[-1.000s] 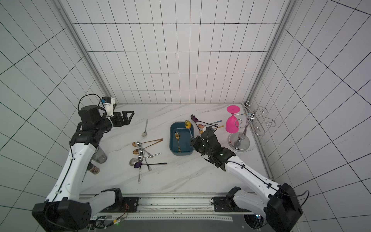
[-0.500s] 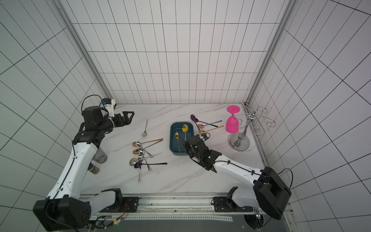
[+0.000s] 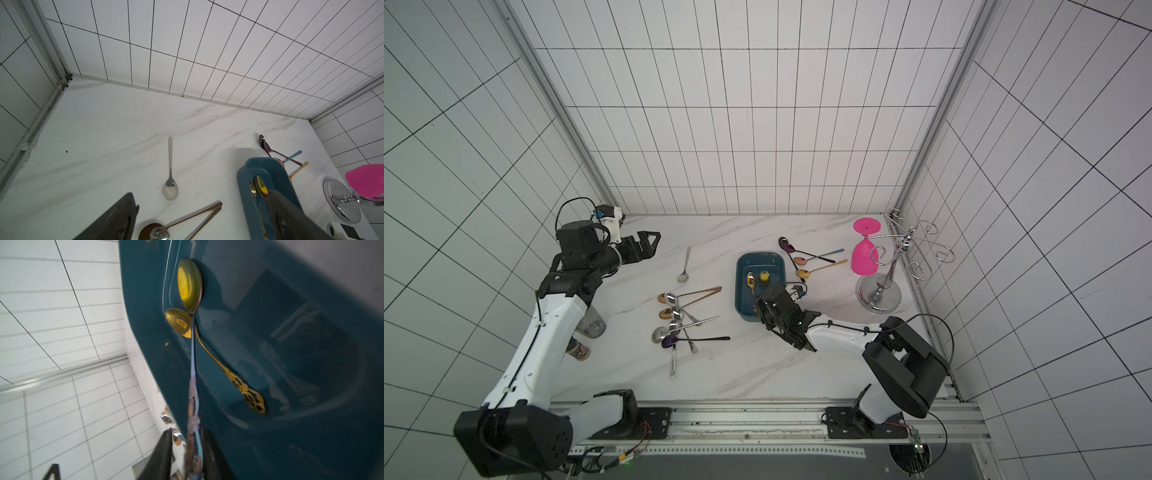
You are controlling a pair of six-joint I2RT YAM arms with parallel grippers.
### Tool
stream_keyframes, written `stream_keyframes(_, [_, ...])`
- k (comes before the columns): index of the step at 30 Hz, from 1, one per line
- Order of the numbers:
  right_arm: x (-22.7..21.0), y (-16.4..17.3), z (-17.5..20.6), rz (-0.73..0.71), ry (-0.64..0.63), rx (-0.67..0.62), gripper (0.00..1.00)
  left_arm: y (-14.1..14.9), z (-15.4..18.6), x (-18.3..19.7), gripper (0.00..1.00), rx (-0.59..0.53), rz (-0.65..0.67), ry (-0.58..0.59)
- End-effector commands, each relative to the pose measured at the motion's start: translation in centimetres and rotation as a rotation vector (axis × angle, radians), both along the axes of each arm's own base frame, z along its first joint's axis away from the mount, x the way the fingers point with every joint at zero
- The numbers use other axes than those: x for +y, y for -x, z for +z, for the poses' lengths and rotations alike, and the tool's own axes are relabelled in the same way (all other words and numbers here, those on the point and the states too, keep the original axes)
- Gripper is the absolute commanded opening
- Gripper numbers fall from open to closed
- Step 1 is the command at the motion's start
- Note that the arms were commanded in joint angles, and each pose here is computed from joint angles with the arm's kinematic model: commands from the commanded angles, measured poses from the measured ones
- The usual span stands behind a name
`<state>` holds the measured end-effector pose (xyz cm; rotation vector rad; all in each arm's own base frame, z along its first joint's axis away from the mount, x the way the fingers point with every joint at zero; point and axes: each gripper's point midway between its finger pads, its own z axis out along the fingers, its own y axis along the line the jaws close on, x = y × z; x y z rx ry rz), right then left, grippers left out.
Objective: Put the spoon into the storage box
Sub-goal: Place the spoon in the storage box.
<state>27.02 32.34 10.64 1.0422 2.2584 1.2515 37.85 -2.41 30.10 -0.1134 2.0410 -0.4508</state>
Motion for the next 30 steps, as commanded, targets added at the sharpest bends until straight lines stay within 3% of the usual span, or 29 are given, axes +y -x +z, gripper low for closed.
stream_keyframes(1, [1.2,-1.2,3.3,-0.004,-0.055,-0.055,0.40,-0.6,-0.6,0.6,0.99,0.012,0.014,-0.018])
stream_keyframes(6, [0.1,-1.0,5.1,0.006,-0.025,-0.083,0.48,-1.5,-1.5,0.9,0.99,0.079,0.014,-0.016])
stream_keyframes(12, [-2.1,-0.2,6.5,-0.025,-0.001,-0.100,0.50,-2.5,-3.6,0.9,0.99,0.177,0.006,-0.005])
stream_keyframes(25, [-5.6,-0.1,7.9,-0.033,0.078,-0.135,0.61,-3.8,-6.8,0.8,0.97,0.281,0.000,0.013])
stream_keyframes(30, [-8.1,-1.0,9.8,0.017,0.211,-0.233,0.71,-4.7,-9.1,0.5,0.95,0.337,-0.007,0.008])
